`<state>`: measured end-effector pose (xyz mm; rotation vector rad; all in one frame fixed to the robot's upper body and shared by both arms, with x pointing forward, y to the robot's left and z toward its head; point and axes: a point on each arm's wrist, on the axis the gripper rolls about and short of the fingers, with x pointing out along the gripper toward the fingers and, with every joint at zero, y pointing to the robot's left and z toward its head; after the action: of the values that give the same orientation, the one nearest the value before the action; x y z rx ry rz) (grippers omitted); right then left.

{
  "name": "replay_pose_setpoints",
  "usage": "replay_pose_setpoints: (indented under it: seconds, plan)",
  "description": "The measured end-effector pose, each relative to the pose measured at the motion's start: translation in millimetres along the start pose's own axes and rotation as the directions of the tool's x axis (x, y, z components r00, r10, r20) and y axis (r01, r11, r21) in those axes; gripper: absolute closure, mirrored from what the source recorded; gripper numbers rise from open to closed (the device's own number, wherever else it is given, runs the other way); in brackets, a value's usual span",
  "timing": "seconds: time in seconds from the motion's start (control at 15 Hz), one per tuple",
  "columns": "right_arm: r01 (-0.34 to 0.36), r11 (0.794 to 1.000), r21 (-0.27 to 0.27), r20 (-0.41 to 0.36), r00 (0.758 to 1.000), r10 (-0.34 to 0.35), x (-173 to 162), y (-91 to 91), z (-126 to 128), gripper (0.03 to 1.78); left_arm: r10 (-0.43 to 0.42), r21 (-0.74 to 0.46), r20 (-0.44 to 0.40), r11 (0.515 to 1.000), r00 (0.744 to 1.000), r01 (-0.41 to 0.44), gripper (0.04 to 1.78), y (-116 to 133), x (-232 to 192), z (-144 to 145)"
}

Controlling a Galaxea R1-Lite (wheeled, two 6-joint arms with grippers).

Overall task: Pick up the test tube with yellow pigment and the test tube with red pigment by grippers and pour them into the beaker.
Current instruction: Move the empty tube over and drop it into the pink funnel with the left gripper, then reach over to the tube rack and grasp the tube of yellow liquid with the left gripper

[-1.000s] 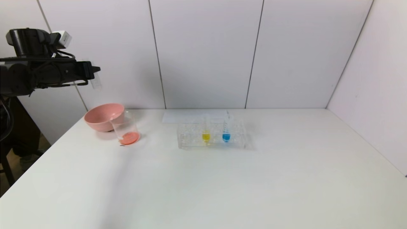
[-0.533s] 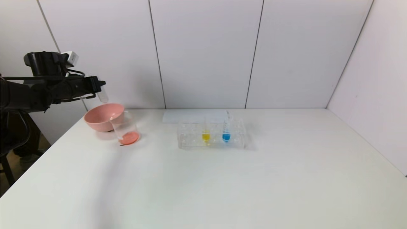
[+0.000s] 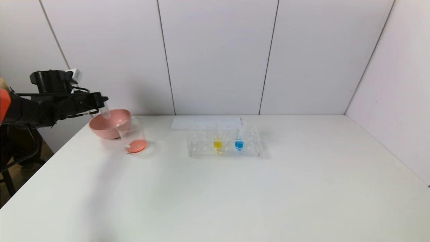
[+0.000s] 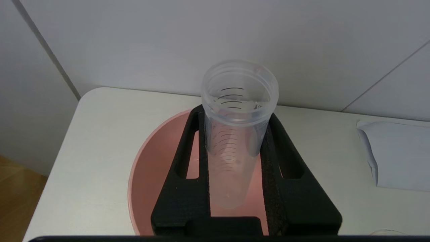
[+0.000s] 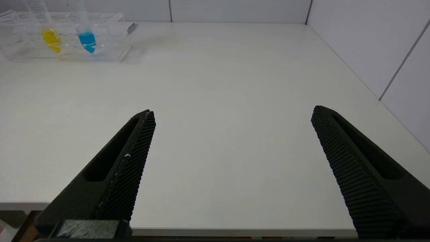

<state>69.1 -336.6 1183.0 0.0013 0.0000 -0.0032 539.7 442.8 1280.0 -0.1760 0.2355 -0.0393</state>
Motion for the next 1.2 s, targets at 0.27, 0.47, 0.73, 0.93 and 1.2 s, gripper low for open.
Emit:
replay_pose_setpoints:
  seconds: [0.27, 0.47, 0.73, 0.93, 1.2]
  plan:
    - [0.001, 1.000, 0.001, 0.000, 1.000, -0.001, 0, 0.0, 0, 0.11, 0.015, -0.010, -0.019, 1.000, 1.000, -0.016, 1.37, 11, 6, -9]
    - [0.001, 1.000, 0.000, 0.000, 1.000, -0.001, 0, 0.0, 0, 0.11, 0.019, -0.015, -0.032, 1.000, 0.999, -0.020, 1.37, 15, 11, -16]
    - [0.000, 1.000, 0.000, 0.001, 1.000, 0.000, 0, 0.0, 0, 0.11, 0.029, -0.019, -0.037, 0.999, 0.999, -0.030, 1.35, 20, 13, -18]
    - [0.000, 1.000, 0.000, 0.000, 1.000, 0.000, 0, 0.0, 0, 0.11, 0.034, -0.022, -0.030, 0.999, 0.999, -0.034, 1.15, 22, 12, -16]
    - [0.000, 1.000, 0.000, 0.001, 1.000, 0.000, 0, 0.0, 0, 0.11, 0.039, -0.023, -0.026, 0.999, 0.999, -0.040, 0.52, 25, 12, -15]
